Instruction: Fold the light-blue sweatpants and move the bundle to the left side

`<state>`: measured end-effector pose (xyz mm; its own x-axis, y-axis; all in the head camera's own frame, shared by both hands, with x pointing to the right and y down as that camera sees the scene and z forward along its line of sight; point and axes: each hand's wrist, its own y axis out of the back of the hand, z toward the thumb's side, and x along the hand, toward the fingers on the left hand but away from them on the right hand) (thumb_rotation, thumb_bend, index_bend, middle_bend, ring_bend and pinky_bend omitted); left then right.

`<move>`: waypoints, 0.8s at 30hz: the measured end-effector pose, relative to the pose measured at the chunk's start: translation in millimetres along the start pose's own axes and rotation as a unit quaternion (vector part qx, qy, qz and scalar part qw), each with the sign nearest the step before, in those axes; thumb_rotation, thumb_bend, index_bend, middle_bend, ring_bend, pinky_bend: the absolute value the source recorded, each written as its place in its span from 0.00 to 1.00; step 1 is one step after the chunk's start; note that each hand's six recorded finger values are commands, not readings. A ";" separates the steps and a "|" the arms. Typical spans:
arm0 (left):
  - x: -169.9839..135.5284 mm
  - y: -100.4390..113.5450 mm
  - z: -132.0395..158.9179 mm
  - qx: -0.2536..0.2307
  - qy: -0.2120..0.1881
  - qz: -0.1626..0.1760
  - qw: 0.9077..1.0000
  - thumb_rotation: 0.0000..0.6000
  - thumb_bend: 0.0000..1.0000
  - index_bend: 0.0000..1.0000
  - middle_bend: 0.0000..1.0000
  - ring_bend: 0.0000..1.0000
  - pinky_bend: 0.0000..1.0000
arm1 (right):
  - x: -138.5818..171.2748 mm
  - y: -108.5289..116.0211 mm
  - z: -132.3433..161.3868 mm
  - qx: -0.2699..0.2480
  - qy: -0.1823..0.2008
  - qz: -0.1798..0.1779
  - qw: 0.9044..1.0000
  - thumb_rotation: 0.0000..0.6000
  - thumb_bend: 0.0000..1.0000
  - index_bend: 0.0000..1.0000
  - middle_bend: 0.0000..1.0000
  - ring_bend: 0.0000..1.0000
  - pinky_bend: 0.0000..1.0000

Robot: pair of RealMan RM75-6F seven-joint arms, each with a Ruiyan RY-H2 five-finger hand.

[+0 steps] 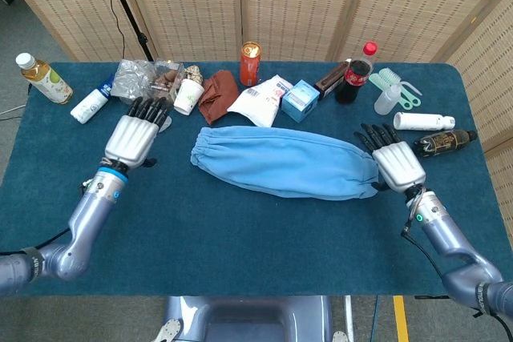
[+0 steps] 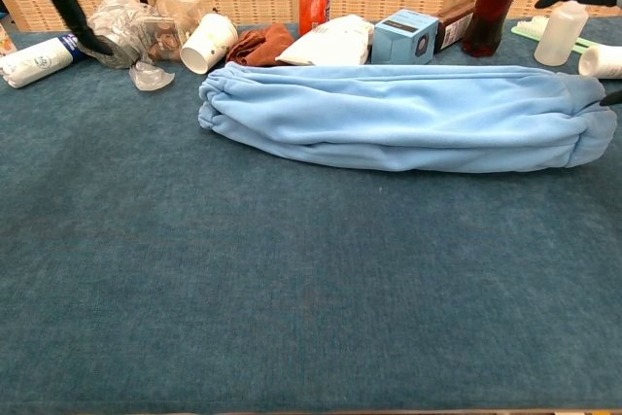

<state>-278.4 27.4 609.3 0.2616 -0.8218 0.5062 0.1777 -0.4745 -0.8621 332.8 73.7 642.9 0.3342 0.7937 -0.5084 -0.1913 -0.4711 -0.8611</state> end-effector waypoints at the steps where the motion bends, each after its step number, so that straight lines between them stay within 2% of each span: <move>1: -6.2 -0.7 -7.3 -0.006 0.004 0.000 1.000 1.00 0.06 0.00 0.00 0.00 0.00 | 3.8 -3.8 3.0 0.008 0.011 0.003 1.000 1.00 0.00 0.00 0.00 0.00 0.00; 5: -36.8 -5.7 -40.3 -0.032 0.022 0.001 0.999 1.00 0.06 0.00 0.00 0.00 0.00 | 14.9 -14.6 14.1 0.026 0.052 0.010 0.998 1.00 0.00 0.00 0.00 0.00 0.00; 10: -65.0 -12.8 -68.1 -0.054 0.042 0.002 0.998 1.00 0.06 0.00 0.00 0.00 0.00 | 23.8 -25.1 24.2 0.052 0.091 0.009 0.994 1.00 0.00 0.00 0.00 0.00 0.00; 19: -98.5 -28.5 -110.3 -0.101 0.089 0.003 0.991 1.00 0.06 0.00 0.00 0.00 0.00 | 13.9 -44.1 27.9 0.109 0.112 0.001 0.988 1.00 0.00 0.00 0.00 0.00 0.02; 24: -116.0 -39.1 -129.5 -0.150 0.113 0.009 0.982 1.00 0.06 0.00 0.00 0.00 0.00 | 7.5 -57.8 36.0 0.122 0.130 -0.003 0.984 1.00 0.00 0.00 0.00 0.00 0.06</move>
<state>-438.5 100.4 581.5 0.0398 -0.8638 0.5023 -0.1213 -0.5032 -0.8556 313.2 120.7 688.7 0.5546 0.6561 -0.5118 -0.3935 -0.3352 -0.8561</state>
